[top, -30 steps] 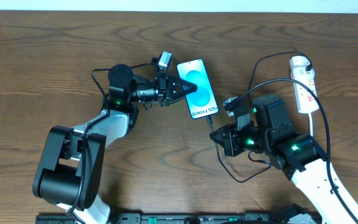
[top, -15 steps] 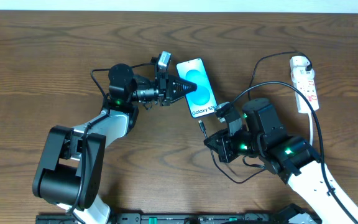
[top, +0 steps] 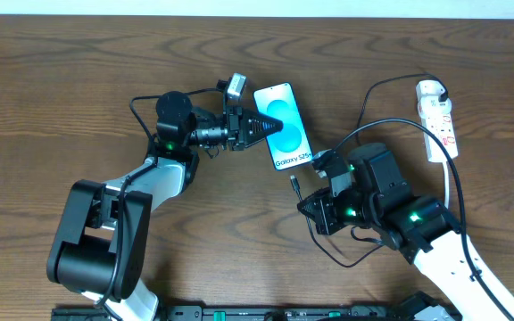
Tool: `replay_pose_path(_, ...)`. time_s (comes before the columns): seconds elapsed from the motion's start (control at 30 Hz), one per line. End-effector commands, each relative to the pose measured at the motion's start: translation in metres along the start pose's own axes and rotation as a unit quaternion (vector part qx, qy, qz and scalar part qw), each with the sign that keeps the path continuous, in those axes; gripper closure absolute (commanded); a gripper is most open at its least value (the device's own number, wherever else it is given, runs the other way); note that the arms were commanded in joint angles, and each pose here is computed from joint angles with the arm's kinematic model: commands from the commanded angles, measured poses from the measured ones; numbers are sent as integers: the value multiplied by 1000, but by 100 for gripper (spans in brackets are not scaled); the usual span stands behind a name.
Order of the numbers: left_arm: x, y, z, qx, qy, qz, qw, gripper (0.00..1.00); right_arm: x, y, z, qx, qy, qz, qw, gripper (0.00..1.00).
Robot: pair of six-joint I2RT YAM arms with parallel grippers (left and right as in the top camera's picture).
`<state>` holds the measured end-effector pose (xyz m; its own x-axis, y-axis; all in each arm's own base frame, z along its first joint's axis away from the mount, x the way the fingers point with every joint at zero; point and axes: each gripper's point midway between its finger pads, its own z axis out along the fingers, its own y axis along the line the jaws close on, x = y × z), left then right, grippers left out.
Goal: Plug charger to phone and switch on socket
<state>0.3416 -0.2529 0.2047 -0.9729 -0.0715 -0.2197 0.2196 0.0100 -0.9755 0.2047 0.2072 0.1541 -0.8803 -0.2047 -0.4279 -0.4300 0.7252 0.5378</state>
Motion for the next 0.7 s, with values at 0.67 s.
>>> replay_pose_path(0.67,-3,-10,0,6,8,-9,1000,92,-10,1,-16,23,-44,-3,999,98)
